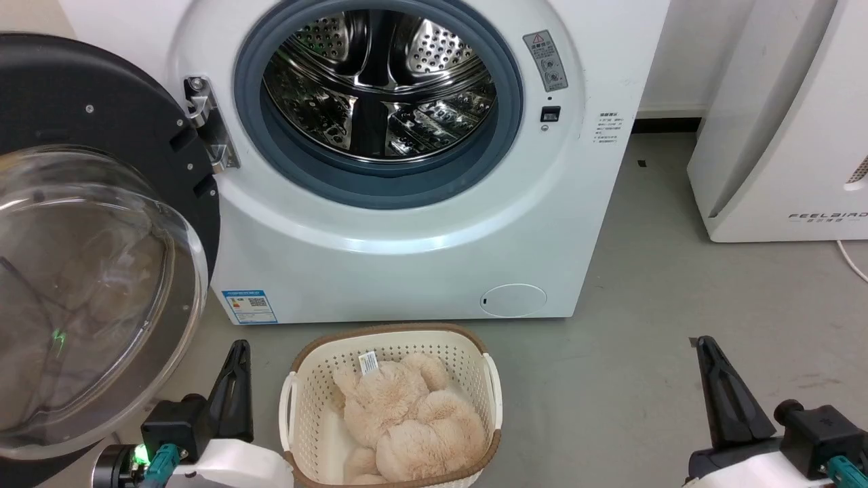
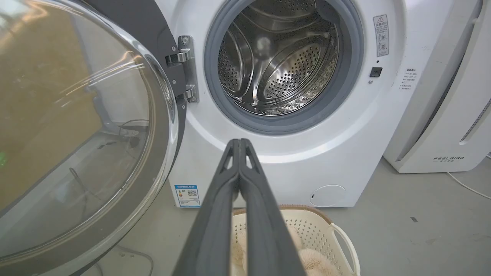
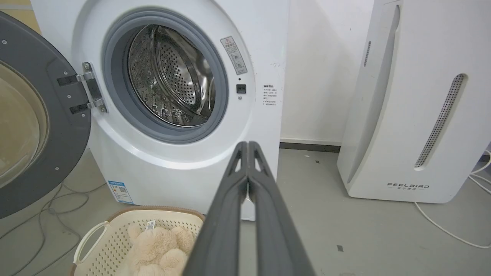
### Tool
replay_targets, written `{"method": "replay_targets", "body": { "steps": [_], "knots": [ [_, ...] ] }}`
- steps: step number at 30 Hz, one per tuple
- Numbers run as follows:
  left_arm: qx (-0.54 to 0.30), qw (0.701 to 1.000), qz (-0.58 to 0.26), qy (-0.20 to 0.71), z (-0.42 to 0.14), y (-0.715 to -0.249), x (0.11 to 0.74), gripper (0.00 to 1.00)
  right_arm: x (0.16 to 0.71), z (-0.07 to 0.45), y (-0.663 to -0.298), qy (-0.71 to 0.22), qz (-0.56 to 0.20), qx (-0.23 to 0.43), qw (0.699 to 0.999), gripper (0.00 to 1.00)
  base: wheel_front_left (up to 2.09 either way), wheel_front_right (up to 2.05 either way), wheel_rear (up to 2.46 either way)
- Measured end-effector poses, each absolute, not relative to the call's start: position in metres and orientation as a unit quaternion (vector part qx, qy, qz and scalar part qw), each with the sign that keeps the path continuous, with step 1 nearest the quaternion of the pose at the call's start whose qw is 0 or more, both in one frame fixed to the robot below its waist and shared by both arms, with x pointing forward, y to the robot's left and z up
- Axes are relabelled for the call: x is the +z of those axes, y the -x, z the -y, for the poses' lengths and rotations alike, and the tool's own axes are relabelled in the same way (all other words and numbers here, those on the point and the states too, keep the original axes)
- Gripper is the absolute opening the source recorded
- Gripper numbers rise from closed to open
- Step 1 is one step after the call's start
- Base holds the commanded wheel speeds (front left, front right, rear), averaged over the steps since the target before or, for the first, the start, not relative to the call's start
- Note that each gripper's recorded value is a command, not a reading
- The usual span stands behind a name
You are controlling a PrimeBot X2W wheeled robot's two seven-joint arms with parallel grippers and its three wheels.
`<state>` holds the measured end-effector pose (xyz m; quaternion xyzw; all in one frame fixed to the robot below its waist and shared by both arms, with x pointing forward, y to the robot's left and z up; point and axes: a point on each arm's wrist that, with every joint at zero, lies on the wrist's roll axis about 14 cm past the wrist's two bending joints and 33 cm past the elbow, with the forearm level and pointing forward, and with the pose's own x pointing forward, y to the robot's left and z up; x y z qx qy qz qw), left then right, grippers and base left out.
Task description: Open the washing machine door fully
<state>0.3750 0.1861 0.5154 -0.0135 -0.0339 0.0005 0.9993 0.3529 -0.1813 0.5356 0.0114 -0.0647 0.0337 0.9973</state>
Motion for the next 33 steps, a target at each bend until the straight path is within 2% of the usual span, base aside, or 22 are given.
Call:
{"method": "replay_targets", "body": {
  "steps": [33],
  "knots": [
    [0.000,1.000,0.022,0.000,-0.1835,-0.3748,0.5201,0.00,0.5303,0.1738,-0.3591,0.004,0.037,0.046,0.998,0.00,0.00,0.00,0.00]
  ]
}}
